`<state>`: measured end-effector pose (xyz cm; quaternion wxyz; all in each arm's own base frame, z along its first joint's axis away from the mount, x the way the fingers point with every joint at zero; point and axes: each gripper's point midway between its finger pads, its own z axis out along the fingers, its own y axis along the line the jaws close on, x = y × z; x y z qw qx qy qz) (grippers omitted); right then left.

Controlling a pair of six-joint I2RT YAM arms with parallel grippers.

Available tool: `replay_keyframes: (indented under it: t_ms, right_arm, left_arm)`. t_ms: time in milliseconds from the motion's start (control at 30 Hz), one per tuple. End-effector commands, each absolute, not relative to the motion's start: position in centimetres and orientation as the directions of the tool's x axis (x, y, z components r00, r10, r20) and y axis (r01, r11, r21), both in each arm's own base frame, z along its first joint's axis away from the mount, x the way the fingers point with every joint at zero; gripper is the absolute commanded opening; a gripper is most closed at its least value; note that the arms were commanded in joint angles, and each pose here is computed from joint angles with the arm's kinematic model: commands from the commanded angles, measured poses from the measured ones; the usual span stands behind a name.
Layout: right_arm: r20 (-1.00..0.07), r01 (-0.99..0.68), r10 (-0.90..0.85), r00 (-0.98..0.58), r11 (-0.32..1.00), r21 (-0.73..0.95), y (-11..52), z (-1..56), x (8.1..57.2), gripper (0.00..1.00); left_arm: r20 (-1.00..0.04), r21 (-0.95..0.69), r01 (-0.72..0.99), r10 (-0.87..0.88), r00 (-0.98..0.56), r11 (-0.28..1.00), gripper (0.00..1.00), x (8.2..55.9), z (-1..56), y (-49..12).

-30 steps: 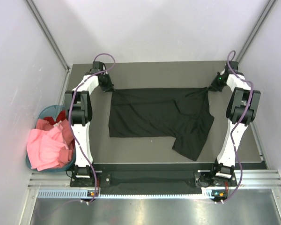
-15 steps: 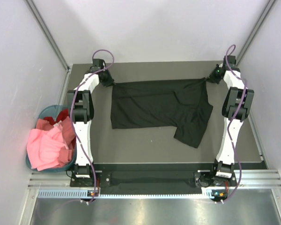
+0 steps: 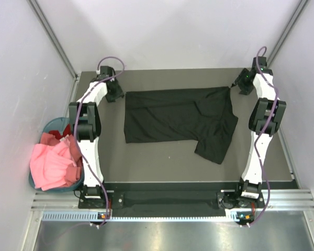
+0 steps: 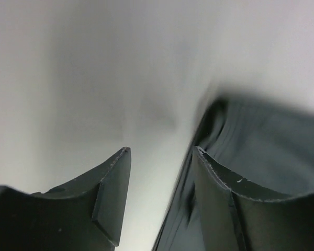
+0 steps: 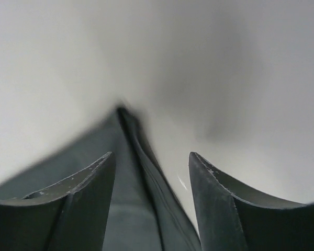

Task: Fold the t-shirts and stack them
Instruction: Fold the tshirt

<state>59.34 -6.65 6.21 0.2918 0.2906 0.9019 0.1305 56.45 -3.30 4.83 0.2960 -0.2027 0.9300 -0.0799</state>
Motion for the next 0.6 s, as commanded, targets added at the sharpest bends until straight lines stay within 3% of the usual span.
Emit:
replay_keyframes:
  t_ms: [0, 133, 167, 233, 300, 333, 367, 433, 567]
  right_arm:
    - [-0.536, 0.459, 0.558, -0.633, 0.829, 0.32, -7.8, 14.8, 55.9, 0.59]
    - [-0.477, 0.465, 0.525, -0.705, 0.85, 0.25, -6.4, 13.8, 50.0, 0.62]
    - [-0.507, 0.439, 0.504, -0.699, 0.862, 0.253, -5.8, 15.8, 48.8, 0.61]
    - [-0.443, 0.412, 0.481, -0.757, 0.877, 0.248, -3.8, 13.6, 45.4, 0.61]
    - [-0.447, 0.36, 0.458, -0.768, 0.887, 0.289, -2.0, 14.9, 43.1, 0.61]
    - [-0.389, 0.347, 0.439, -0.81, 0.893, 0.285, -0.6, 12.7, 40.6, 0.61]
    - [-0.414, 0.317, 0.425, -0.805, 0.898, 0.306, 0.2, 13.9, 39.7, 0.61]
    - [-0.351, 0.294, 0.401, -0.846, 0.901, 0.32, 1.8, 12.0, 36.5, 0.61]
    - [-0.325, 0.252, 0.373, -0.869, 0.899, 0.358, 3.2, 11.6, 32.4, 0.61]
  left_arm:
    - [-0.559, -0.2, -0.333, -0.386, -0.734, 0.922, 0.55, 52.1, 10.9, -2.2]
    - [-0.489, -0.223, -0.323, -0.392, -0.779, 0.92, 0.51, 46.9, 11.2, -3.5]
    - [-0.44, -0.23, -0.323, -0.394, -0.807, 0.918, 0.49, 44.9, 10.0, -4.0]
    - [-0.408, -0.281, -0.308, -0.404, -0.819, 0.909, 0.47, 42.6, 10.9, -5.1]
    - [-0.359, -0.306, -0.301, -0.403, -0.842, 0.903, 0.46, 39.5, 10.1, -6.1]
    - [-0.33, -0.345, -0.285, -0.4, -0.855, 0.894, 0.46, 38.5, 9.8, -7.0]
    - [-0.285, -0.344, -0.294, -0.398, -0.872, 0.892, 0.46, 36.7, 8.4, -7.3]
    - [-0.254, -0.368, -0.292, -0.398, -0.881, 0.883, 0.46, 35.0, 8.3, -8.2]
    - [-0.162, -0.397, -0.311, -0.4, -0.902, 0.863, 0.49, 31.7, 6.6, -9.8]
